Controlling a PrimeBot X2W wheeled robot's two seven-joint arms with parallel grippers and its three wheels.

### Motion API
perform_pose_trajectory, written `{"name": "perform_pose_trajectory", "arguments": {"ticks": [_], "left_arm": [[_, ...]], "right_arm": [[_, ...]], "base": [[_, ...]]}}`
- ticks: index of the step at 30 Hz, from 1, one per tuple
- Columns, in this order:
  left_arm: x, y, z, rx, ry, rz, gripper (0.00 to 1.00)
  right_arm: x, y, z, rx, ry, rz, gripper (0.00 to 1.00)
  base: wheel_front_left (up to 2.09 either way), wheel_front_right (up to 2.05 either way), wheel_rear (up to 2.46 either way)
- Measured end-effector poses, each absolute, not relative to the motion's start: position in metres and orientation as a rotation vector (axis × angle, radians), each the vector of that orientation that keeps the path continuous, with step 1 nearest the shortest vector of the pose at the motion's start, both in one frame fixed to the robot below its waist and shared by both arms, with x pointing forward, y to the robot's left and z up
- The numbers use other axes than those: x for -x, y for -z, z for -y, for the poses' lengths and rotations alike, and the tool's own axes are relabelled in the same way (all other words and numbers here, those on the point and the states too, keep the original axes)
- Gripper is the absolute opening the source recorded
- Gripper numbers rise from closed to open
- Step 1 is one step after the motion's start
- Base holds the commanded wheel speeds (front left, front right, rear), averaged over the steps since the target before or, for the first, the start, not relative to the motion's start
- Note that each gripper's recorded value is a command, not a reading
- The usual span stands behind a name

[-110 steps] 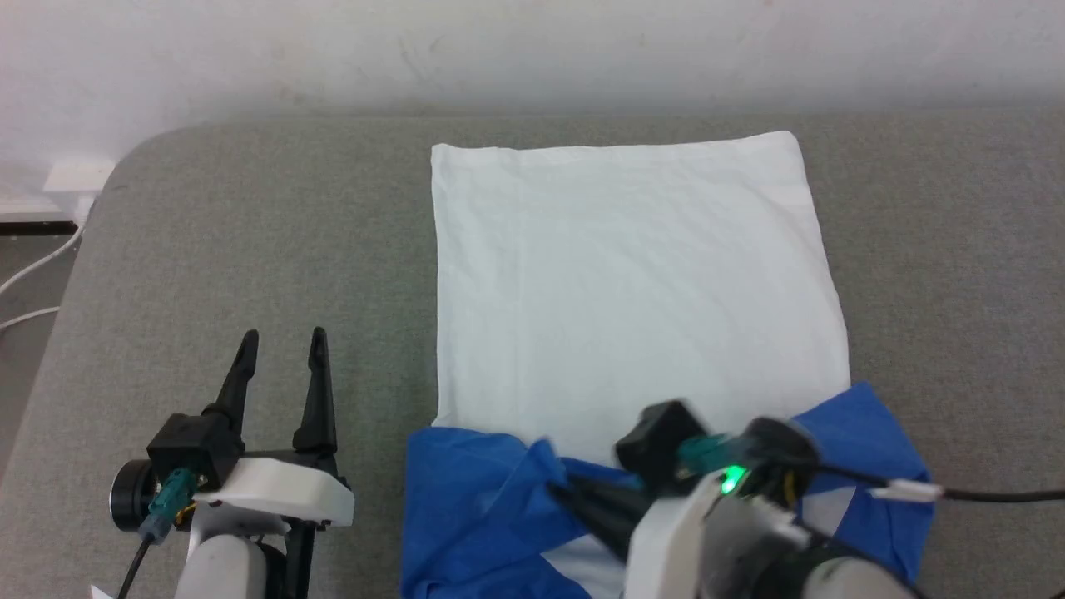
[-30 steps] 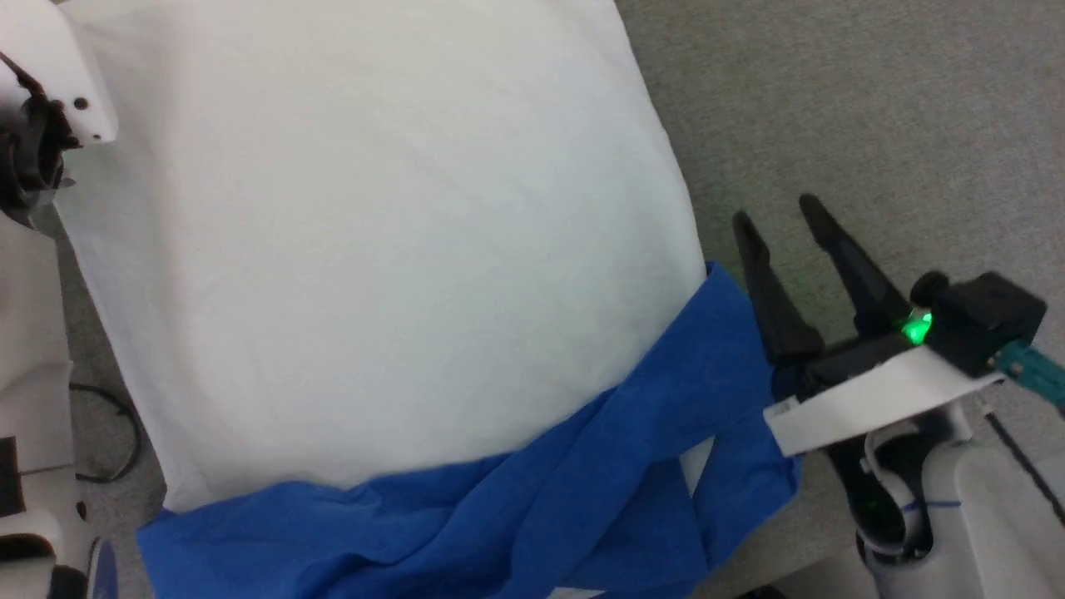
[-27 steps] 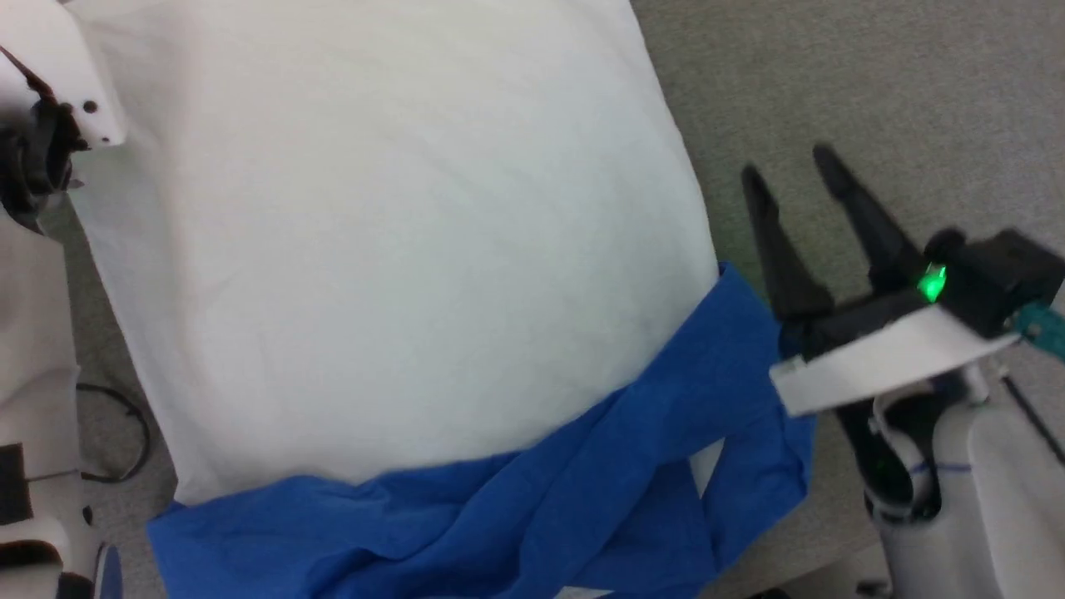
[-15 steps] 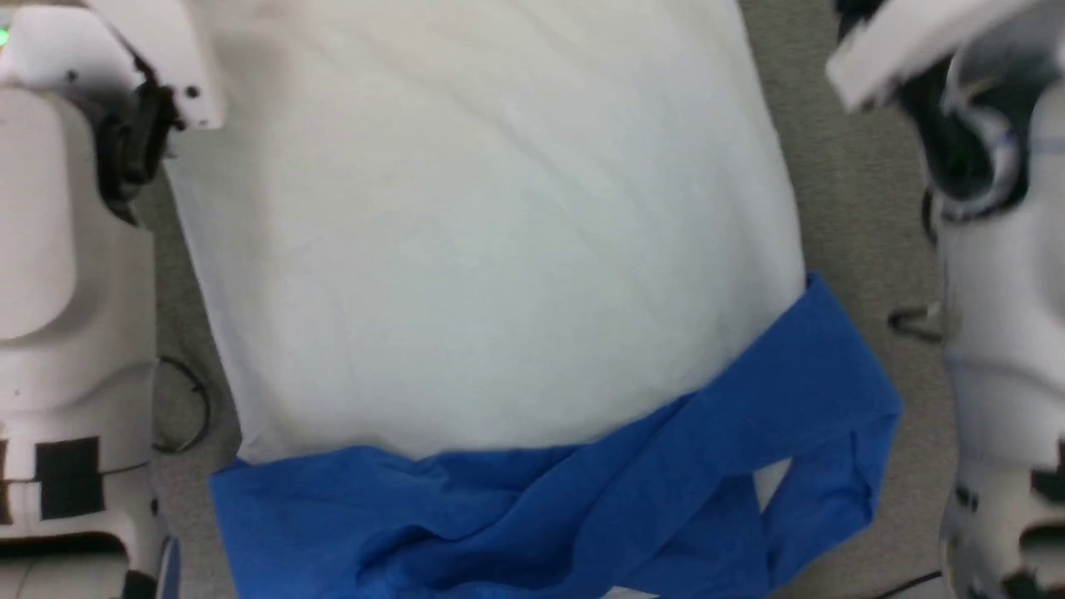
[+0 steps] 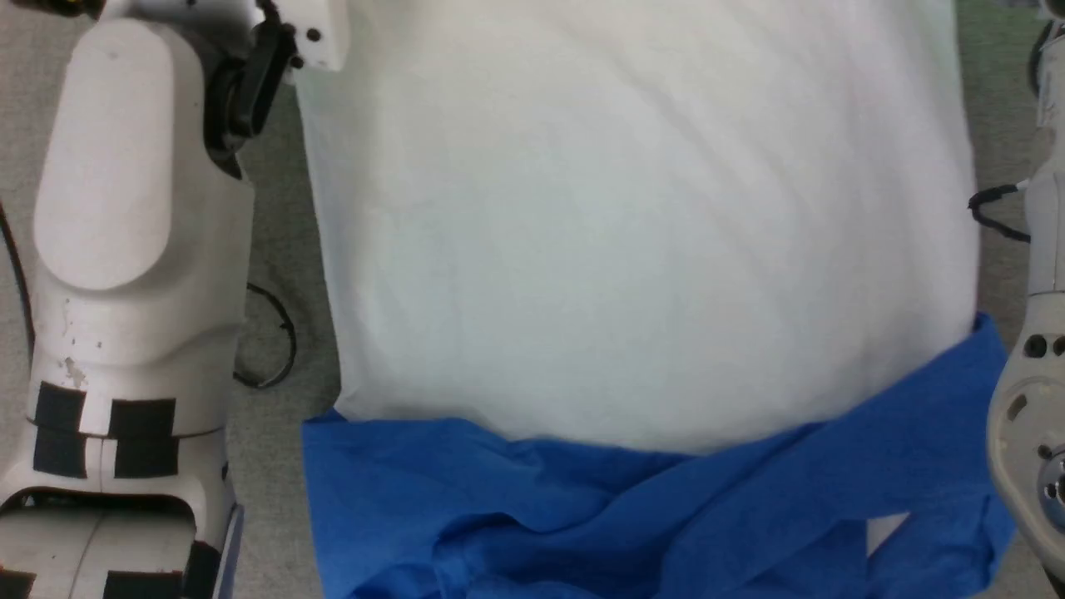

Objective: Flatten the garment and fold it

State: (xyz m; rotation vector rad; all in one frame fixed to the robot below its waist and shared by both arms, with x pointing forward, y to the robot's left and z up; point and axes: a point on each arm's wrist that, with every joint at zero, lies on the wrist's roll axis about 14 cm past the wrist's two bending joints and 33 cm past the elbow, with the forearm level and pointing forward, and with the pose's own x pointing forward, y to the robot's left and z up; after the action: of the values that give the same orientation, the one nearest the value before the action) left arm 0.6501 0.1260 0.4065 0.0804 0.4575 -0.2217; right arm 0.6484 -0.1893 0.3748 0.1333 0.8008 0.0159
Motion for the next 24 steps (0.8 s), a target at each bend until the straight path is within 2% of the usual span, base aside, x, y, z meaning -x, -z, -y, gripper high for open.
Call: {"name": "perform_pose_trajectory", "arguments": {"ticks": [2,3,4,5,7,8,16,24], "left_arm": [[-0.649,-0.402,-0.129,-0.076,0.221,-0.461,0.00],[-0.649,-0.399,-0.131,-0.076,0.220,-0.467,0.00],[-0.648,-0.395,-0.133,-0.077,0.217,-0.473,0.00],[-0.647,-0.391,-0.135,-0.078,0.214,-0.483,0.00],[-0.645,-0.383,-0.138,-0.079,0.213,-0.499,0.00],[-0.645,-0.380,-0.139,-0.077,0.211,-0.503,0.00],[-0.659,-0.390,-0.140,-0.085,0.217,-0.415,0.00],[-0.684,-0.430,-0.150,-0.124,0.186,-0.188,0.00]], "right_arm": [[-0.649,-0.364,0.185,-0.117,-0.017,-0.849,1.00],[-0.649,-0.358,0.183,-0.101,-0.019,-0.873,0.90],[-0.651,-0.356,0.182,-0.086,-0.021,-0.887,0.50],[-0.653,-0.355,0.180,-0.074,-0.024,-0.901,0.42],[-0.656,-0.353,0.176,-0.056,-0.030,-0.924,0.16],[-0.657,-0.353,0.175,-0.049,-0.033,-0.925,0.00],[-0.667,-0.365,0.178,-0.022,-0.028,-0.829,0.00],[-0.692,-0.413,0.186,-0.006,-0.012,-0.538,0.00]], "base": [[0.00,0.00,0.00],[0.00,0.00,0.00],[0.00,0.00,0.00],[0.00,0.00,0.00],[0.00,0.00,0.00],[0.00,0.00,0.00],[0.00,0.00,0.00],[0.00,0.00,0.00]]}}
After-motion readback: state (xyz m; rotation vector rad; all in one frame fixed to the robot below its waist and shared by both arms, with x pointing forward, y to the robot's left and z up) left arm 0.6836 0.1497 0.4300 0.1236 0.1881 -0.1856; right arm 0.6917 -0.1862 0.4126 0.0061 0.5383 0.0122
